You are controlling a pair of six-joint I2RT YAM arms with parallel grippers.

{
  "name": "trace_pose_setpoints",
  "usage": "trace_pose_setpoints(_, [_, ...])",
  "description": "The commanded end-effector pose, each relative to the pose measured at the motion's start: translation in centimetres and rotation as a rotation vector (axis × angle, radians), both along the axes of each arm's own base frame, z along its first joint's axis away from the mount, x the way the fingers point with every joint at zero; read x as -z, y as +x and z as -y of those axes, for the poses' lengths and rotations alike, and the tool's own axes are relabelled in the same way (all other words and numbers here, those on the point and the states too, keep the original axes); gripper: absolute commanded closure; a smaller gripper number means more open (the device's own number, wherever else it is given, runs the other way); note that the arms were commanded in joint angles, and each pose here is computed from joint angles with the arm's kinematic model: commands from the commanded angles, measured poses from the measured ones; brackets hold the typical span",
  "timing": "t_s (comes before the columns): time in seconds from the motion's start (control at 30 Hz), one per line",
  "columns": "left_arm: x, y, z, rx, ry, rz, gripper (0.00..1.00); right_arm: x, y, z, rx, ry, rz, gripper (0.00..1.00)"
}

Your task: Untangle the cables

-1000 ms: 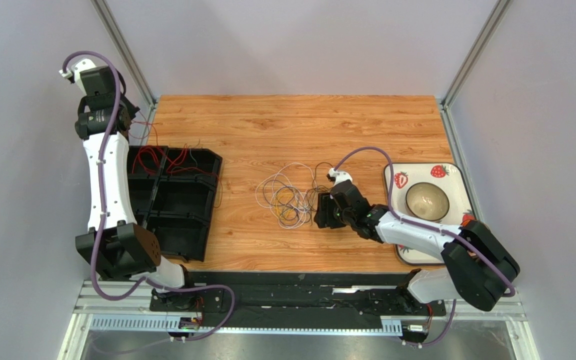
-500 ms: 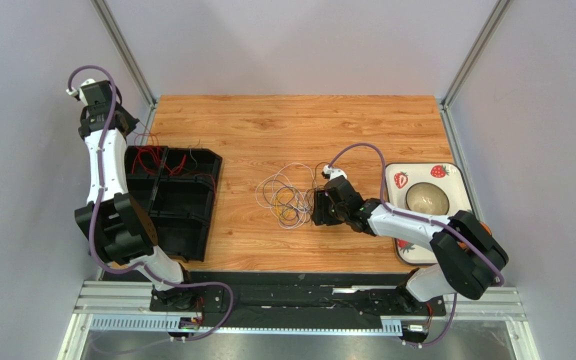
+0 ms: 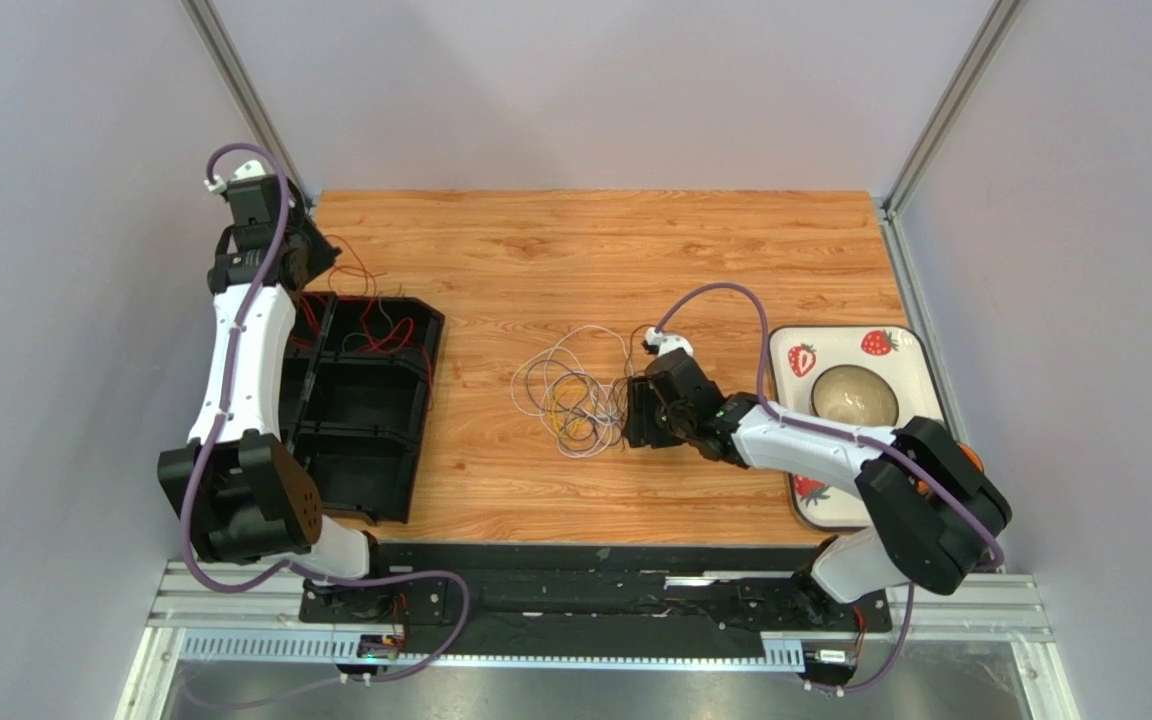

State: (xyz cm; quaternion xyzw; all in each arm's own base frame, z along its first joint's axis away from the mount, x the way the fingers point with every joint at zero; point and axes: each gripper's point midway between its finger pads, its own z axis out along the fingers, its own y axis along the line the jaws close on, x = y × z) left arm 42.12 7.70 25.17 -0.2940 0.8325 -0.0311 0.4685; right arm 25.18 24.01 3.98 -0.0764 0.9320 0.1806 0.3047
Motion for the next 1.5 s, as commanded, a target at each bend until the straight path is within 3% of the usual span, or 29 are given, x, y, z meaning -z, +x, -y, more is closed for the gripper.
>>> trace_pose_setpoints(0.0, [-0.5,0.6,0.3,-0.011,0.020,0.031,1.00,-1.7,0.7,-0.4,0.015,0.042,0.056,0.51])
trace_pose_setpoints(0.47, [5.8,0.5,1.1,-0.091,0.107,-0.135,1.00,-2.3,0.0,-0.4,-0.017,0.089,0.090,0.51])
trace_pose_setpoints(0.73, [11.9,-0.9,1.0,-0.167,0.072,-0.272,1.00,-2.4,-0.1,-0.6,-0.030,0.095,0.090,0.51])
trace_pose_setpoints(0.97, [13.5,0.1,0.9,-0.160,0.079,-0.351,1.00,-2.4,-0.1,-0.6,-0.028,0.094,0.089,0.51])
trace_pose_setpoints(1.1, [12.5,0.8,1.2,-0.144,0.067,-0.357,0.69,-2.4,0.0,-0.5,-0.024,0.095,0.090,0.51])
trace_pose_setpoints(1.2, [10.2,0.3,0.9,-0.163,0.073,-0.310,0.61,-2.4,0.0,-0.5,-0.021,0.093,0.091,0.51])
trace_pose_setpoints(1.47, [4.3,-2.1,1.6,-0.097,0.163,-0.244,0.57,-2.3,0.0,-0.5,-0.022,0.091,0.088,0.51])
